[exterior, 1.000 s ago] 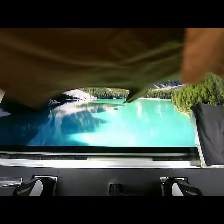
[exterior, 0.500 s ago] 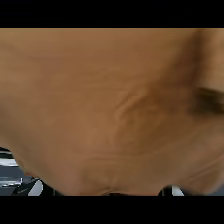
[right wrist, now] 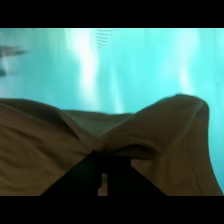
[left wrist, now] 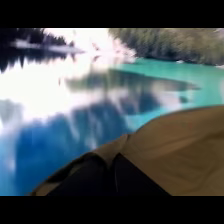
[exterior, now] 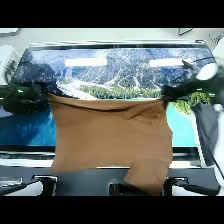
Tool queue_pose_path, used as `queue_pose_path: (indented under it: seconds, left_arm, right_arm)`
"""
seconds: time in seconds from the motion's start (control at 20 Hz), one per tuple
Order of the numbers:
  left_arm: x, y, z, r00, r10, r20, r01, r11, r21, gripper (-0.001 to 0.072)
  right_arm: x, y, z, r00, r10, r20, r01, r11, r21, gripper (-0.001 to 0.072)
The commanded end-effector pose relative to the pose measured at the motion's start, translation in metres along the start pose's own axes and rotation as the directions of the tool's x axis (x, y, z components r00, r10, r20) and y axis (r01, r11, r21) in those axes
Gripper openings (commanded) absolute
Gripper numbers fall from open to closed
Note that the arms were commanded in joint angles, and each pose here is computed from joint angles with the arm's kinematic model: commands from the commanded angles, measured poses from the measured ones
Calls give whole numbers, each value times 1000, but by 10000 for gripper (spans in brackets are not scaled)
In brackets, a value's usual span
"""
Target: Fold the clothes and pants, and hang the long-sleeved shirts on hangers.
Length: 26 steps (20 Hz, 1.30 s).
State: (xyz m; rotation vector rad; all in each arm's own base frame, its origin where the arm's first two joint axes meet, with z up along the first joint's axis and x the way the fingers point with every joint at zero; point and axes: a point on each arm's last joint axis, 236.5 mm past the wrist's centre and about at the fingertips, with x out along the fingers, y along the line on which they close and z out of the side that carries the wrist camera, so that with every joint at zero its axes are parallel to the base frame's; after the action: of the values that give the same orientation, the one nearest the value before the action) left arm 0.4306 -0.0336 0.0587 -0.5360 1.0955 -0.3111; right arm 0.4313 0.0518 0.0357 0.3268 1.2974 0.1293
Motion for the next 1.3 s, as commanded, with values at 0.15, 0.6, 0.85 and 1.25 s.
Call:
queue_pose_path:
  seconds: [0.15, 0.6, 0.85, 1.25]
  left_arm:
    - [62, 49, 66, 993, 49, 105, -44, 998, -53, 20]
    - [105, 51, 86, 991, 54, 124, -51, 998, -26, 21]
    - [96, 36, 100, 987, 20, 162, -17, 1000, -20, 22]
    - [69, 15, 49, 996, -25, -84, 32, 996, 88, 21]
  right_arm:
    - [52, 8, 127, 934, 16, 356, -24, 1000, 16, 49]
    - [91, -17, 141, 923, -33, 383, -40, 983, 180, 50]
    - [65, -43, 120, 970, 5, 243, -78, 953, 292, 50]
    - [26, -59, 12, 982, -34, -186, 62, 987, 146, 50]
